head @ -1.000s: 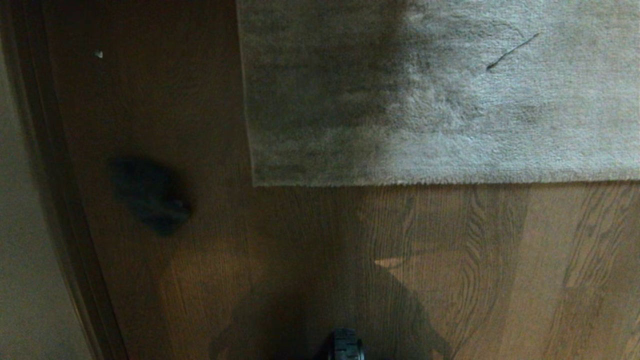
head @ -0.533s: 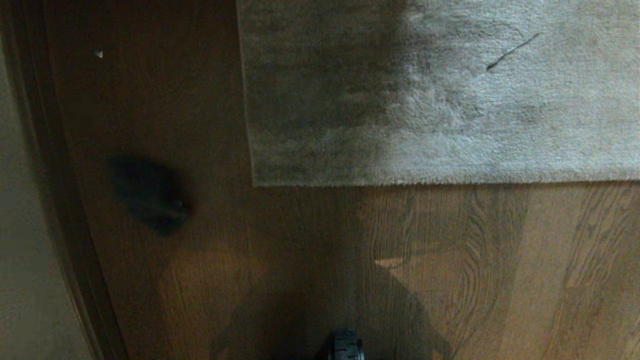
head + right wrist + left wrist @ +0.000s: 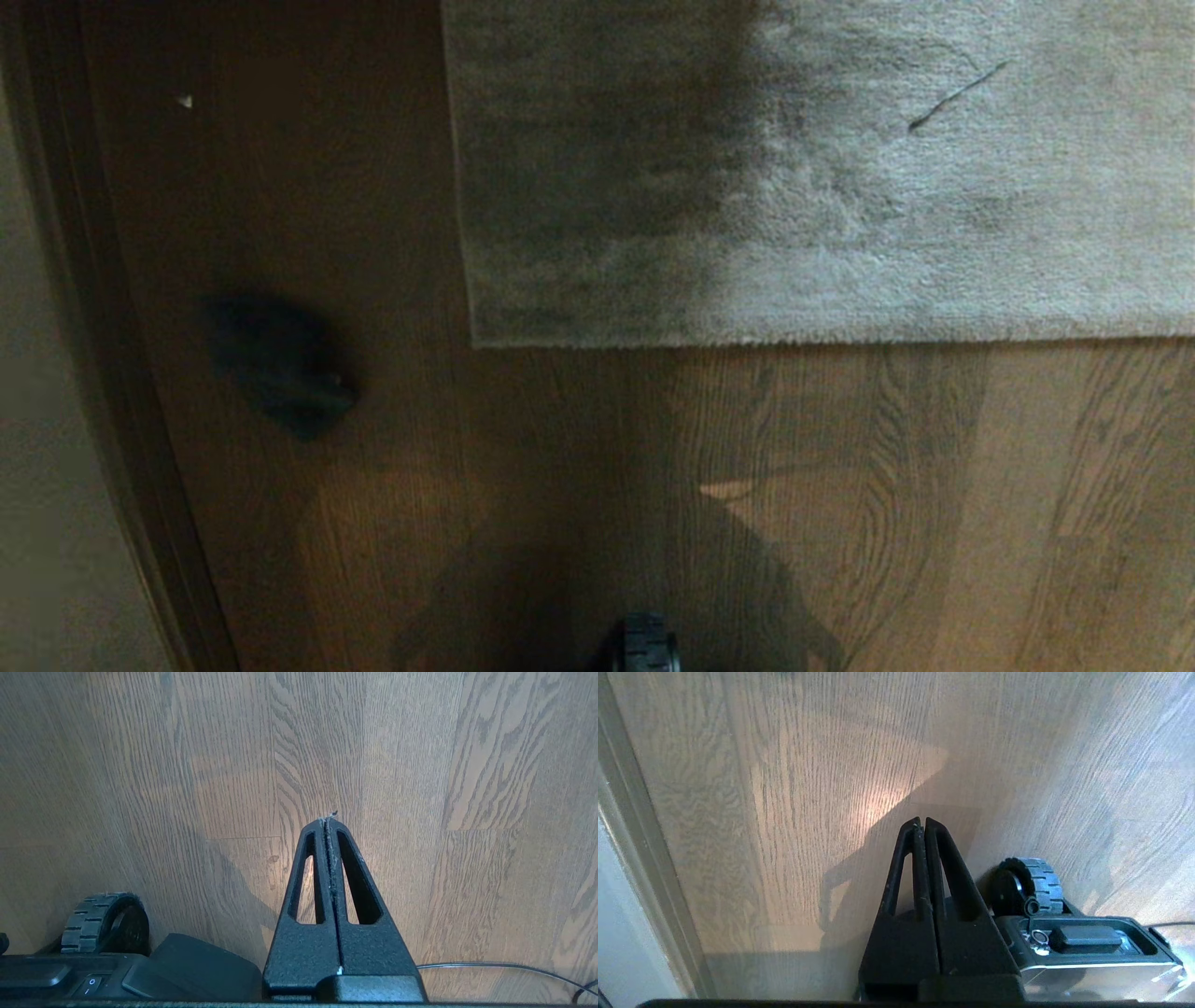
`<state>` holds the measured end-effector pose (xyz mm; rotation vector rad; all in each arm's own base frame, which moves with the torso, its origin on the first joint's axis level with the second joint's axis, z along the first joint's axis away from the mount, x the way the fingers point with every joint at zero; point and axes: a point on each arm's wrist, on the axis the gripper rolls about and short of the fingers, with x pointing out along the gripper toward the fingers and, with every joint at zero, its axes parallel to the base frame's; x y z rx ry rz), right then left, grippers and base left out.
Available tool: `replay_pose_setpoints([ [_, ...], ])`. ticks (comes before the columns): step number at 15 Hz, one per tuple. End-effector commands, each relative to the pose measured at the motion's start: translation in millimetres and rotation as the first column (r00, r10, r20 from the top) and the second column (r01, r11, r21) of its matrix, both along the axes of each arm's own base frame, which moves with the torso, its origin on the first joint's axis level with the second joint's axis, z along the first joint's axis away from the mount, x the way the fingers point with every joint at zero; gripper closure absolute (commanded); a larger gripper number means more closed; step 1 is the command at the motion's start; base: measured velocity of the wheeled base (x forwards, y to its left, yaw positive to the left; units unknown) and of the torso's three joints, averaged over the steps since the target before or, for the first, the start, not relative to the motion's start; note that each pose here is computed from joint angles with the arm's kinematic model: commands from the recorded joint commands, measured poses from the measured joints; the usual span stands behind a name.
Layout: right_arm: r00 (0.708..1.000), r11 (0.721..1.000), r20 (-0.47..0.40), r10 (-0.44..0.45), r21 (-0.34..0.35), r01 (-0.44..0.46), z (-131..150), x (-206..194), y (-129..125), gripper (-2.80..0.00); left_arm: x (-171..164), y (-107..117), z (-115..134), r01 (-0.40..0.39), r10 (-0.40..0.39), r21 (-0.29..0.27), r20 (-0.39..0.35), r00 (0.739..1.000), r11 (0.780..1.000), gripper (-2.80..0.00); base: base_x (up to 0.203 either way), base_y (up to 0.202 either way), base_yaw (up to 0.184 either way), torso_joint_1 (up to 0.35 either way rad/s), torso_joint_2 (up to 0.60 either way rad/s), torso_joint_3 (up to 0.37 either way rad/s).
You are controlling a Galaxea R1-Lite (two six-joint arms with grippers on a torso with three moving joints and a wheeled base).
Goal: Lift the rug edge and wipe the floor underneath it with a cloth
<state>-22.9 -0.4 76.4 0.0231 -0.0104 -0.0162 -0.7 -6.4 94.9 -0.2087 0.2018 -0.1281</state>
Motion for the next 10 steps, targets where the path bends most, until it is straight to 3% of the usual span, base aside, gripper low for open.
replay_pose_setpoints([
  [1, 1.0, 1.0, -0.001, 0.001, 0.0, -0.001, 0.1, 0.1, 0.0, 0.0, 0.0, 0.0, 0.0, 0.009, -0.009, -0.001, -0.001, 1.0, 1.0, 0.0, 0.0, 0.0, 0.0, 0.0, 0.0, 0.0],
  [6, 1.0, 1.0, -0.001, 0.001, 0.0, -0.001, 0.1, 0.1, 0.0, 0.0, -1.3, 0.9, -1.4, 0.146, -0.146, -0.033, -0.017, 0.989, 0.989, 0.0, 0.0, 0.0, 0.0, 0.0, 0.0, 0.0],
  [10, 1.0, 1.0, -0.001, 0.0, 0.0, 0.0, 0.1, 0.1, 0.0, 0.0, -4.9, 1.9, -2.6, 0.091, -0.091, -0.041, 0.007, 0.996, 0.995, 0.0, 0.0, 0.0, 0.0, 0.0, 0.0, 0.0],
])
